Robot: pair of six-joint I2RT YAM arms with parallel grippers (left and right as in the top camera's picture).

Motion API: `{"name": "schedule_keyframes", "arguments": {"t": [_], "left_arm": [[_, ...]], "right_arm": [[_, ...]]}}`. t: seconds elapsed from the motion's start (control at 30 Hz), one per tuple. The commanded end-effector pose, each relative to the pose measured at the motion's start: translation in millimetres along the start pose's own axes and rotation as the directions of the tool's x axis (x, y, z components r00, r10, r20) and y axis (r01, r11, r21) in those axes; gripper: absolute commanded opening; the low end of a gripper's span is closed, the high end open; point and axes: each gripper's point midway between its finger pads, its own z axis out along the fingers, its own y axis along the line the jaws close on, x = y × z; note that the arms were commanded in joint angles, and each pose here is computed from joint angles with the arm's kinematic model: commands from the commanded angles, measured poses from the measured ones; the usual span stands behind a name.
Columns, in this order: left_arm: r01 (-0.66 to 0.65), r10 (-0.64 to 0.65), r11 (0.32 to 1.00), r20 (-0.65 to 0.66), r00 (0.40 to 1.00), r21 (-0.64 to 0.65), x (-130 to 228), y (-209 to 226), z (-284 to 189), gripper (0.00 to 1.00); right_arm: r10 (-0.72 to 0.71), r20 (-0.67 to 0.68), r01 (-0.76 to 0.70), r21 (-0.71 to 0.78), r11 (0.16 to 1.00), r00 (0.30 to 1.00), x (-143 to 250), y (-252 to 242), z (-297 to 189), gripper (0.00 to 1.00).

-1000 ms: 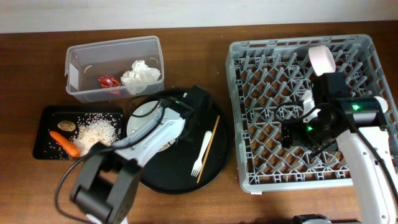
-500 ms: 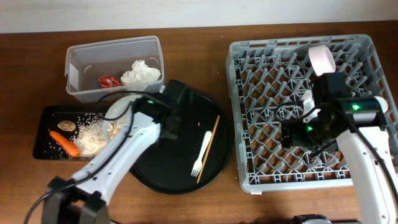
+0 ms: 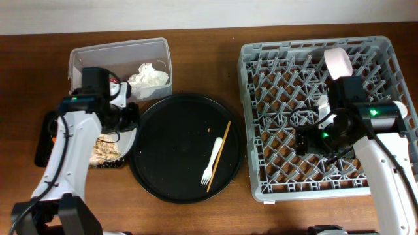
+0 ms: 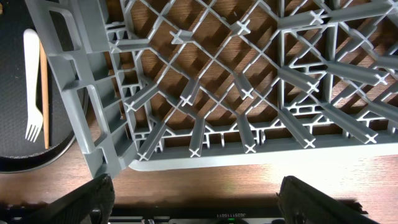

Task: Sort waste into correct bins and load items into the dishwasher rack
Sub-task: 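Lift the white bowl with the left gripper and tip rice onto the black tray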

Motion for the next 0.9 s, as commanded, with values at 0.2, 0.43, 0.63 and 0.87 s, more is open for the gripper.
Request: {"name": "schedule_keyframes", "arguments": {"t": [0.2, 0.43, 0.63, 0.87], "left_arm": [[-0.004, -0.069, 0.904, 0.156, 0.985, 0.428, -25, 1, -49, 0.00], [-0.025, -0.111, 0.856, 0.231, 0.967, 0.516, -30, -1, -81, 0.00], [0.054, -0.209, 0.861, 0.254, 0.944, 0.506, -25, 26, -101, 0.00], [-0.137, -0.206, 0.731, 0.407, 0.890, 0.669, -29, 21, -140, 0.00]], "right_arm": [[0.006, 0.016, -0.007, 0.007, 1.000, 1.000, -2, -2, -4, 0.88], [0.006, 0.016, -0.007, 0.007, 1.000, 1.000, -2, -2, -4, 0.88], [0.007, 0.013, -0.007, 0.008, 1.000, 1.000, -1, -3, -4, 0.89], [0.008, 0.006, -0.008, 0.008, 1.000, 1.000, 1, -3, -4, 0.89]]}}
